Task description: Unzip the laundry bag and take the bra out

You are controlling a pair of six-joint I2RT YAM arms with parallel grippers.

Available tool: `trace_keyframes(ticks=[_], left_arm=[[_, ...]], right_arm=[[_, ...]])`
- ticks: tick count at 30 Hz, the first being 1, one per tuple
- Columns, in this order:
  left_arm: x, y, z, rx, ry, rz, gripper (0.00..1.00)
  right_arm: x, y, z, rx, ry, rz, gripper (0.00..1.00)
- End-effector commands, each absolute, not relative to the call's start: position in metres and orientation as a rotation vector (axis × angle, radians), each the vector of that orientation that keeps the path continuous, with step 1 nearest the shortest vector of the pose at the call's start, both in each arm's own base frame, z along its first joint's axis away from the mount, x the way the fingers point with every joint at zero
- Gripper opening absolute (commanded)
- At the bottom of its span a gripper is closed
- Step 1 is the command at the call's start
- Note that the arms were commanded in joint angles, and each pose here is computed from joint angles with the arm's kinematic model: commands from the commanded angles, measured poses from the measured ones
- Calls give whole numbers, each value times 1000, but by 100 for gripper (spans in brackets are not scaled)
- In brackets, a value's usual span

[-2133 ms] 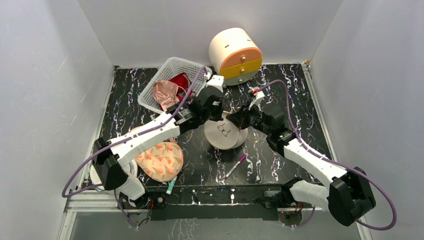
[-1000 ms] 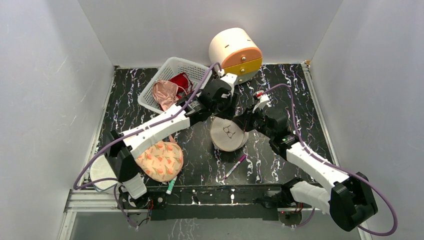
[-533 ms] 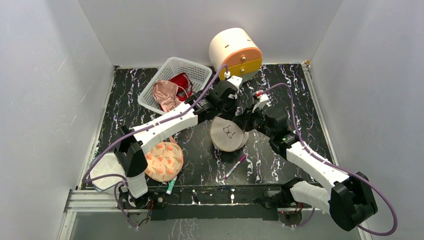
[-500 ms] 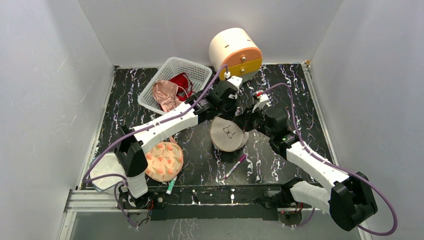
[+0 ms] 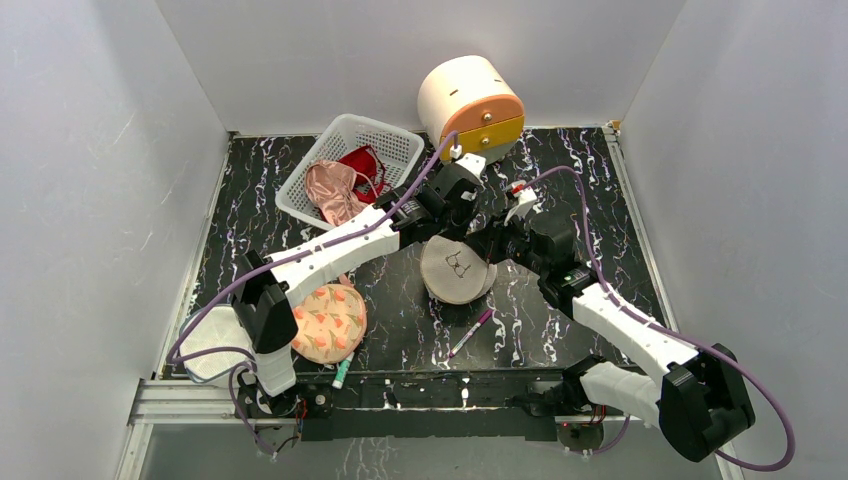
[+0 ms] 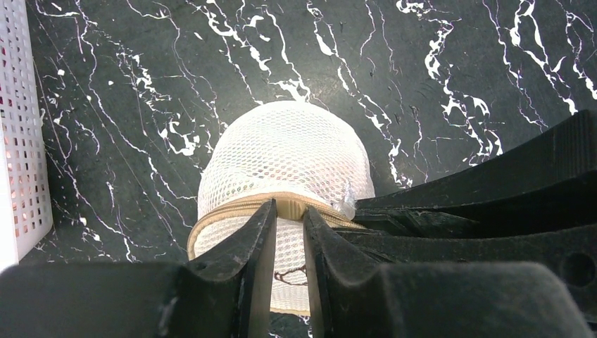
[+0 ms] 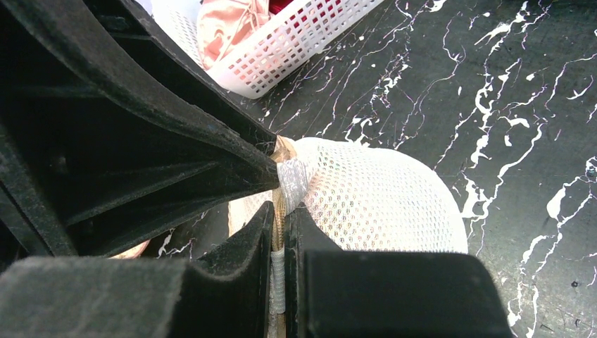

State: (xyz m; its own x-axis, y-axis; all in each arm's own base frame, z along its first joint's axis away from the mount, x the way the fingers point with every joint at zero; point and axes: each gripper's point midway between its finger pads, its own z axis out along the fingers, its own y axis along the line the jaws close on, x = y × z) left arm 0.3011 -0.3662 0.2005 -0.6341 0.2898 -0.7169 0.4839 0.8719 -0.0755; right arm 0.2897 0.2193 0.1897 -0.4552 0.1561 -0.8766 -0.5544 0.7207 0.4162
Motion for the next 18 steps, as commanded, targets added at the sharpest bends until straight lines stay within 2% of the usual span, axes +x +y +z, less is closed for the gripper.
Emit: trace_keyframes(ticks=[1, 8, 18], left_arm=[[302, -355, 217, 519, 2277, -301, 18], [306, -344, 220, 490, 2269, -240, 17], [301, -359, 219, 502, 2280, -337, 22]], right_arm=[[298, 227, 233, -330, 1739, 880, 0], [297, 226, 234, -329, 1736, 877, 0], [297, 228, 233, -334, 1738, 888, 0]])
